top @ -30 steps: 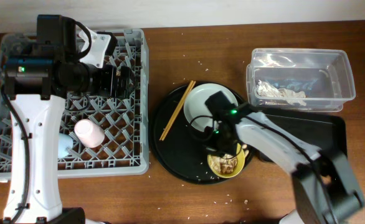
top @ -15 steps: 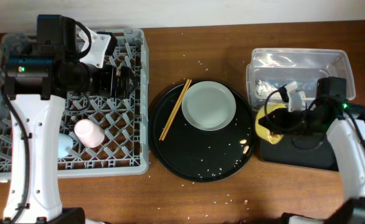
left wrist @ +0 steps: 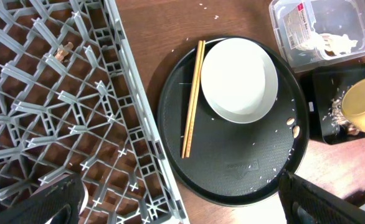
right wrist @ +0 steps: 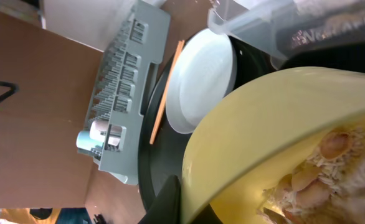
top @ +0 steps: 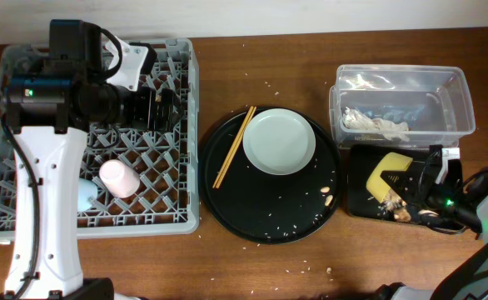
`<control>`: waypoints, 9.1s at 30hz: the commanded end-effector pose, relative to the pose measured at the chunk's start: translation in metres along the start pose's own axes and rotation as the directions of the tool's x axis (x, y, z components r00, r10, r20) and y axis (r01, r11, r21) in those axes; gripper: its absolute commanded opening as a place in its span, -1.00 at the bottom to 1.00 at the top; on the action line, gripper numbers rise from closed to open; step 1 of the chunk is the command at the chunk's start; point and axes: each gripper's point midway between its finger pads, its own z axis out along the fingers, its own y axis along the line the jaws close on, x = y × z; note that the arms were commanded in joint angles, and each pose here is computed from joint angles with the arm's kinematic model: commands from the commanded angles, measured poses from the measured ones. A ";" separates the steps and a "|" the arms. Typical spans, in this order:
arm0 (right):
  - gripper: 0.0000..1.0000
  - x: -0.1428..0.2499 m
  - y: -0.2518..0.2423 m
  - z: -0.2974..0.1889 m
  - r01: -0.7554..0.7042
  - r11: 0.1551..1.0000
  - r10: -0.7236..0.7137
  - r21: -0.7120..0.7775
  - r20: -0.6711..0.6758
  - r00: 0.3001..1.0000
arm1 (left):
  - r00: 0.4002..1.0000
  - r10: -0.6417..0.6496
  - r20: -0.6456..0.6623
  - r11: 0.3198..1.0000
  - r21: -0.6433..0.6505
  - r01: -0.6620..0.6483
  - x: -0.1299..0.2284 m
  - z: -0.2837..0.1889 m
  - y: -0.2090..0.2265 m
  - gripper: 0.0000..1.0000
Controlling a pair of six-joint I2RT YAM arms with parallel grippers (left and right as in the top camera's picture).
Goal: Sort waste into correct bins and load items into the dishwasher rack
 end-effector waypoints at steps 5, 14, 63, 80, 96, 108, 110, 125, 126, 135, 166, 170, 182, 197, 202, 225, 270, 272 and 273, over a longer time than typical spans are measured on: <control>-0.92 -0.022 0.006 -0.001 0.019 0.997 -0.013 -0.075 0.087 0.996 | 0.999 0.032 0.024 0.999 0.000 -0.032 -0.003 -0.007 -0.003 0.99; -0.92 -0.029 0.025 0.005 0.090 0.982 -0.070 -0.169 0.119 0.990 | 0.999 0.032 0.025 0.999 0.000 -0.032 -0.003 -0.007 -0.003 0.99; 0.11 0.025 0.064 0.195 0.354 0.796 -0.029 0.491 -0.553 0.832 | 0.999 0.032 0.024 0.999 0.000 -0.032 -0.003 -0.007 -0.003 0.99; 0.97 0.000 0.262 0.078 0.638 0.730 -0.595 0.244 -0.232 0.770 | 0.995 0.053 0.080 0.999 -0.005 -0.053 -0.017 -0.008 -0.002 0.99; 0.97 0.031 0.036 -0.028 0.321 0.576 -0.718 0.752 0.279 0.638 | 0.995 0.053 0.080 0.999 -0.005 -0.053 -0.017 -0.008 -0.002 0.99; 0.97 0.024 0.032 -0.005 0.371 0.604 -0.757 0.705 0.362 0.544 | 0.995 0.053 0.079 0.999 -0.016 -0.052 -0.017 -0.008 0.000 0.99; 0.97 0.024 0.032 -0.005 0.371 0.604 -0.757 0.705 0.362 0.544 | 0.990 0.021 0.137 0.995 0.092 -0.034 -0.030 -0.010 -0.019 0.99; 0.97 0.024 0.032 -0.005 0.371 0.604 -0.757 0.705 0.362 0.544 | 0.859 0.066 -0.508 0.984 -0.107 -0.139 0.069 0.272 -0.027 -0.31; 0.97 0.024 0.032 -0.005 0.371 0.604 -0.757 0.705 0.362 0.544 | 0.825 0.100 -0.556 0.981 -0.085 -0.176 0.084 0.289 -0.022 -0.39; 0.97 0.024 0.032 -0.005 0.371 0.604 -0.757 0.705 0.362 0.544 | 0.821 0.190 -0.539 0.966 -0.047 -0.254 0.081 0.308 -0.018 -0.46; 0.97 0.024 0.032 -0.005 0.371 0.604 -0.757 0.705 0.362 0.544 | 0.861 0.141 -0.488 0.933 -0.226 -0.281 0.087 0.288 -0.043 0.16; 0.97 0.024 0.032 -0.005 0.371 0.604 -0.757 0.705 0.362 0.544 | 0.853 0.139 -0.503 0.934 -0.219 -0.281 0.120 0.314 -0.032 0.02; 0.97 0.024 0.032 -0.005 0.371 0.604 -0.757 0.705 0.362 0.544 | 0.875 0.152 -0.460 0.958 -0.149 -0.244 0.057 0.252 -0.074 -0.85; 0.97 0.024 0.032 -0.005 0.371 0.604 -0.757 0.705 0.362 0.544 | 0.963 0.154 -0.222 0.965 -0.174 -0.195 -0.005 0.214 -0.070 -1.00; 0.97 0.024 0.032 -0.005 0.371 0.604 -0.757 0.705 0.362 0.544 | 0.989 0.008 -0.148 0.908 -0.414 -0.069 -0.029 0.140 0.009 -1.00; 0.97 0.024 0.032 -0.005 0.371 0.604 -0.757 0.705 0.362 0.544 | 0.904 0.180 -0.388 0.910 -0.284 -0.303 0.063 0.322 -0.038 -0.09; 0.97 0.024 0.032 -0.005 0.371 0.604 -0.757 0.705 0.362 0.544 | 0.841 0.457 -0.289 0.872 0.333 -0.359 0.103 0.261 -0.087 0.23; 0.97 0.024 0.032 -0.005 0.371 0.604 -0.757 0.705 0.362 0.544 | 0.798 0.531 -0.286 0.834 0.342 -0.433 0.111 0.272 -0.079 0.30; 0.97 0.024 0.032 -0.005 0.371 0.604 -0.757 0.705 0.362 0.544 | 0.796 0.530 -0.291 0.835 0.340 -0.432 0.115 0.279 -0.077 0.29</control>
